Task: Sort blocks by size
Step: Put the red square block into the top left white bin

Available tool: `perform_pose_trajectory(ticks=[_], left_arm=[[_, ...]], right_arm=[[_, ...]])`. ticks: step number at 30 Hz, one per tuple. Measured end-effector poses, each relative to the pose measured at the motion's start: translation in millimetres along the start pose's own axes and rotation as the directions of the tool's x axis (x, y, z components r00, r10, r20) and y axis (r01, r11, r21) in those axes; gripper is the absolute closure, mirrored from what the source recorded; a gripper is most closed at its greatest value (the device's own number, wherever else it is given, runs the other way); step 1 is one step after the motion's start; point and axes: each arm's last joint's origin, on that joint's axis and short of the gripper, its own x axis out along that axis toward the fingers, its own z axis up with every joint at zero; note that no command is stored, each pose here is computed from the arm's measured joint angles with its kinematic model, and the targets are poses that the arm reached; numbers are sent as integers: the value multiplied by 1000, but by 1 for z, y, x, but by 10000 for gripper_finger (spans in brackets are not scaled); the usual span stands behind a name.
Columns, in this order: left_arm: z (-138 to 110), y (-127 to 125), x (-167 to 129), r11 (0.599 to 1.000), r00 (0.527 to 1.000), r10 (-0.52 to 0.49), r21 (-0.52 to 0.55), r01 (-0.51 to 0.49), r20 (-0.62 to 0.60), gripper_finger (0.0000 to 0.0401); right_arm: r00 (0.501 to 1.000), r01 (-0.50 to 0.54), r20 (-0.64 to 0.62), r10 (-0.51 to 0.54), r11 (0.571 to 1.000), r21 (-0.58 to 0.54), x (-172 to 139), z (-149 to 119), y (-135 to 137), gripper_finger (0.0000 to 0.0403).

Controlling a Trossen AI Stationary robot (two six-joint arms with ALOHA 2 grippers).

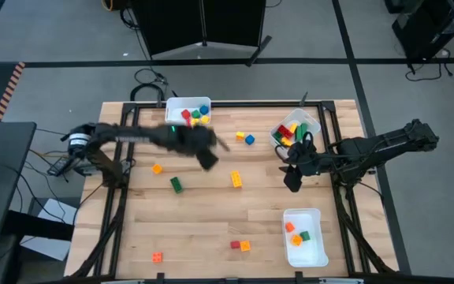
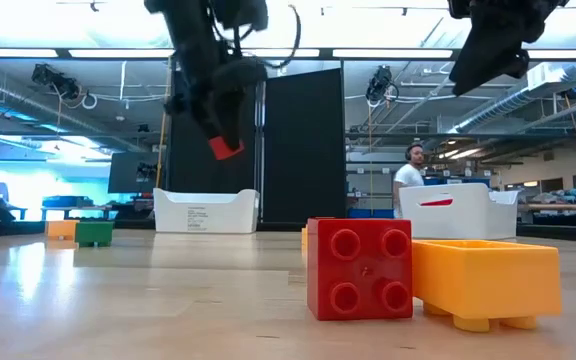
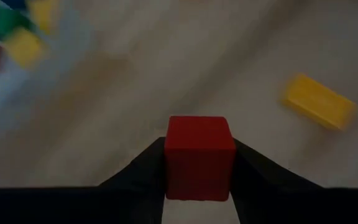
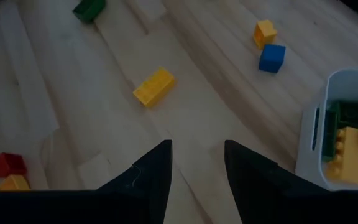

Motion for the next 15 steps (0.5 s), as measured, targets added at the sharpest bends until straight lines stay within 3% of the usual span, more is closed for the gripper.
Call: perform_pose_trajectory(ticks=[7, 15], left_arm=[[56, 106, 11, 1000, 1000, 11, 18, -11, -16, 257], [75, 201, 19, 999, 998, 37, 38, -35, -52, 258]], right_arm=[[996, 43, 71, -54, 989, 141, 0, 3, -1, 245], [975, 74, 183, -126, 961, 267, -1, 9, -1, 245]])
